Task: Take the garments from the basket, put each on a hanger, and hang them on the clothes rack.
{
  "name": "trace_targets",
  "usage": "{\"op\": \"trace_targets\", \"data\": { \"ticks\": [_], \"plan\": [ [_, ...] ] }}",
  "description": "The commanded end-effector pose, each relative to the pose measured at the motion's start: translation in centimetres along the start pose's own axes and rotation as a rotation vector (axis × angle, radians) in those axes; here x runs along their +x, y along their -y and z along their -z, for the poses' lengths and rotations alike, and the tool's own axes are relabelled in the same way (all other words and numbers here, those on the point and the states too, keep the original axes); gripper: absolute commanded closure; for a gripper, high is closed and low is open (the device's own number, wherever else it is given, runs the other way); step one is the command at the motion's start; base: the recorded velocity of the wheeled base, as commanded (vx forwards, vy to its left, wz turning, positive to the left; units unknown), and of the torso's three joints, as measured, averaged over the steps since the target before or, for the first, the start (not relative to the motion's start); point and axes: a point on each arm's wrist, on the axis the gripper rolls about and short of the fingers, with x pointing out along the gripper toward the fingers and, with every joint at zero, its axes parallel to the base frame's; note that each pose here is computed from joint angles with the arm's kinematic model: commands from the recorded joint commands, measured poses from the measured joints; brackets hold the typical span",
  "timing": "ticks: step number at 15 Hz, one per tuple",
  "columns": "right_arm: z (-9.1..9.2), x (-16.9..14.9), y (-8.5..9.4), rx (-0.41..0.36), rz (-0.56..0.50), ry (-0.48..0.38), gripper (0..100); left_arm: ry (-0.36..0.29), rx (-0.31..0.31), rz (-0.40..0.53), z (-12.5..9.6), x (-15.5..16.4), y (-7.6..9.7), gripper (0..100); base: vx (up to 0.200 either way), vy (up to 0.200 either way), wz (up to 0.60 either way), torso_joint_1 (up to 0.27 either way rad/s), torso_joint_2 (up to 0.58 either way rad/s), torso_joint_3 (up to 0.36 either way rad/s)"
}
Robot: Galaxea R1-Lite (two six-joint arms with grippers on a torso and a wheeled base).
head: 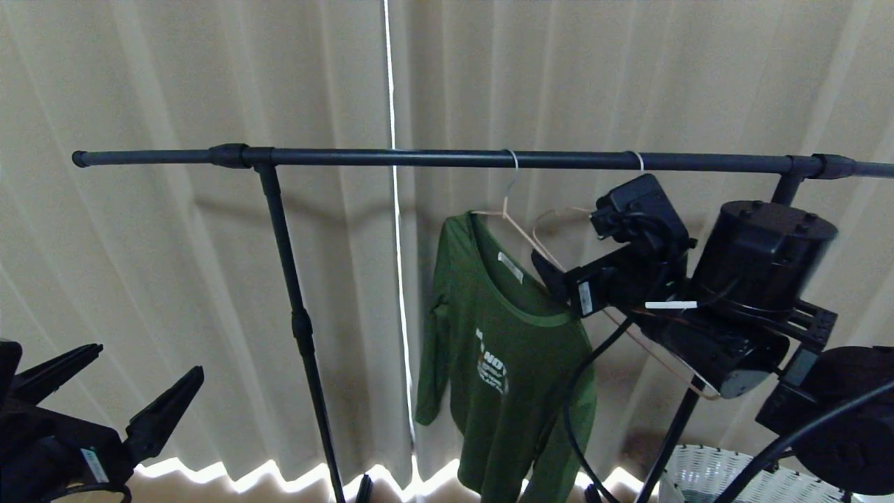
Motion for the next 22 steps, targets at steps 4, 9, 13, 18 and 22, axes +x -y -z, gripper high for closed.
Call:
{"op": "trace_targets", "data": {
  "ticks": [4,9,13,18,22],
  "plan": [
    [-0.2,-7.1,6.0,0.028,0.142,0.03,0,0.085,0.02,-0.124,-1.6,-0.9,-1.5,0,0.0,0.0,0.0,0.0,0.0,0.0],
    [0.2,-12.1,8.5,0.023,0.198,0.024,0,0.058,0.078,-0.192,-1.0,-1.2,-2.1,0,0.0,0.0,0.0,0.0,0.0,0.0],
    [1.3,-15.8,8.8,-0.009,0.161,-0.119,0,0.036,0.072,-0.185,-0.3,-1.3,-2.0,0,-0.05,0.0,0.0,0.002,0.0,-0.001],
    [3.3,-16.4,9.1,-0.017,0.19,-0.193,0,0.012,0.063,-0.18,0.4,-1.5,-1.9,0,-0.2,0.0,0.0,0.005,0.0,0.001],
    [4.7,-15.7,9.3,-0.018,0.194,-0.268,0,0.022,0.03,-0.183,0.6,-1.9,-1.8,0,-0.2,0.0,0.0,0.001,0.0,0.004]
  ]
}}
